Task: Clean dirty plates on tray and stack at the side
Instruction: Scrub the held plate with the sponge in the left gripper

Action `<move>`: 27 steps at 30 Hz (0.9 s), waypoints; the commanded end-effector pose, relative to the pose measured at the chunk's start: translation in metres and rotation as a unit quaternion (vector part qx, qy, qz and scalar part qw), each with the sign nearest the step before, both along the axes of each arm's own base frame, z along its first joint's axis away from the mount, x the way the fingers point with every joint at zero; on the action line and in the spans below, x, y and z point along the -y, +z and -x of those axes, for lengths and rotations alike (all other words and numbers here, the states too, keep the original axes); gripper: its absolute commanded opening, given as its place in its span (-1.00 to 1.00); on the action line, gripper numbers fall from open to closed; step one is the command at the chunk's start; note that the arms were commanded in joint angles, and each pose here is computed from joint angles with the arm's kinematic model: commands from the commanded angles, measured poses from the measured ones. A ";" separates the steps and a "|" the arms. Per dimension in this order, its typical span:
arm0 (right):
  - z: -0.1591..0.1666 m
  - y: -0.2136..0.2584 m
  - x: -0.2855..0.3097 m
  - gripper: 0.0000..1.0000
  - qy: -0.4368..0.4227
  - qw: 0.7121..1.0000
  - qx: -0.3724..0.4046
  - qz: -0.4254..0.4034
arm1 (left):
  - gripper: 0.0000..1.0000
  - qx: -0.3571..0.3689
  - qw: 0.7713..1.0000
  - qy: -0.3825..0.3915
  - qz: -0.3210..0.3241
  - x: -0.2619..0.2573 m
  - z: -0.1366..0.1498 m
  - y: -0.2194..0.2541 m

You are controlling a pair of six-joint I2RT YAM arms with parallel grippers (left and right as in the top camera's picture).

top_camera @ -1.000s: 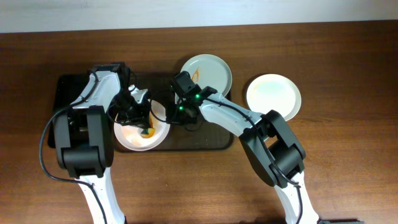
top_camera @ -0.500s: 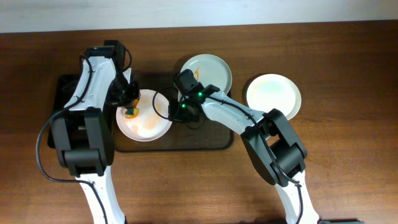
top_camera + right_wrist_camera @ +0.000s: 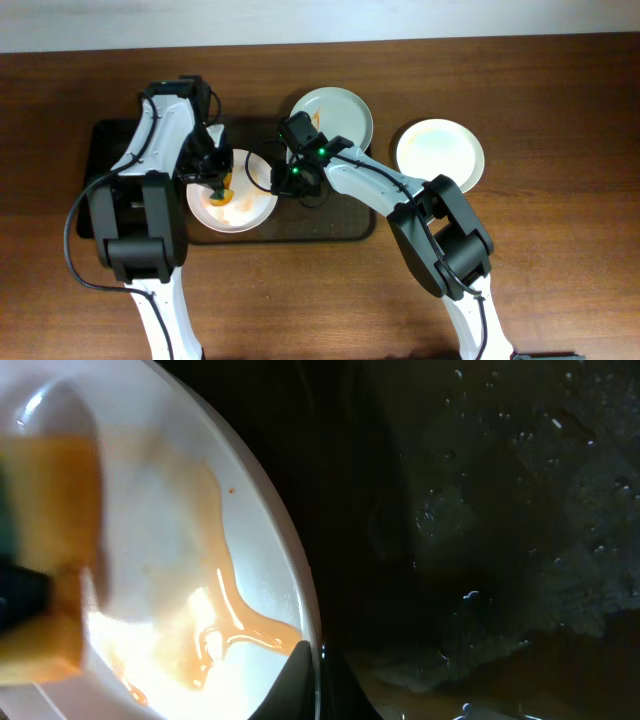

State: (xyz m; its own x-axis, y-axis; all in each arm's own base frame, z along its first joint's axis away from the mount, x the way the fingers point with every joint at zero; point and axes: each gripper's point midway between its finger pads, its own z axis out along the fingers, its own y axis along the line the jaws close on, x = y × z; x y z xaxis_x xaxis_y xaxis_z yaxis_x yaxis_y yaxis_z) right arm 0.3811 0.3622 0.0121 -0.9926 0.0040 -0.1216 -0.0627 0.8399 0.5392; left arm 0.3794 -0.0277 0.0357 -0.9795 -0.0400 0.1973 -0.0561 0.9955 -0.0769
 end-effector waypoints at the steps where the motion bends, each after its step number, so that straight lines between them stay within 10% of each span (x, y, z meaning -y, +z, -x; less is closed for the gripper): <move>1: 0.002 -0.020 0.010 -0.92 -0.004 1.000 -0.009 0.025 | -0.99 -0.024 1.000 -0.010 -0.013 0.000 0.013 -0.017; 27: 0.002 -0.020 0.010 -0.92 -0.003 1.000 -0.008 0.025 | -0.99 -0.043 0.998 -0.021 -0.035 0.007 -0.001 -0.138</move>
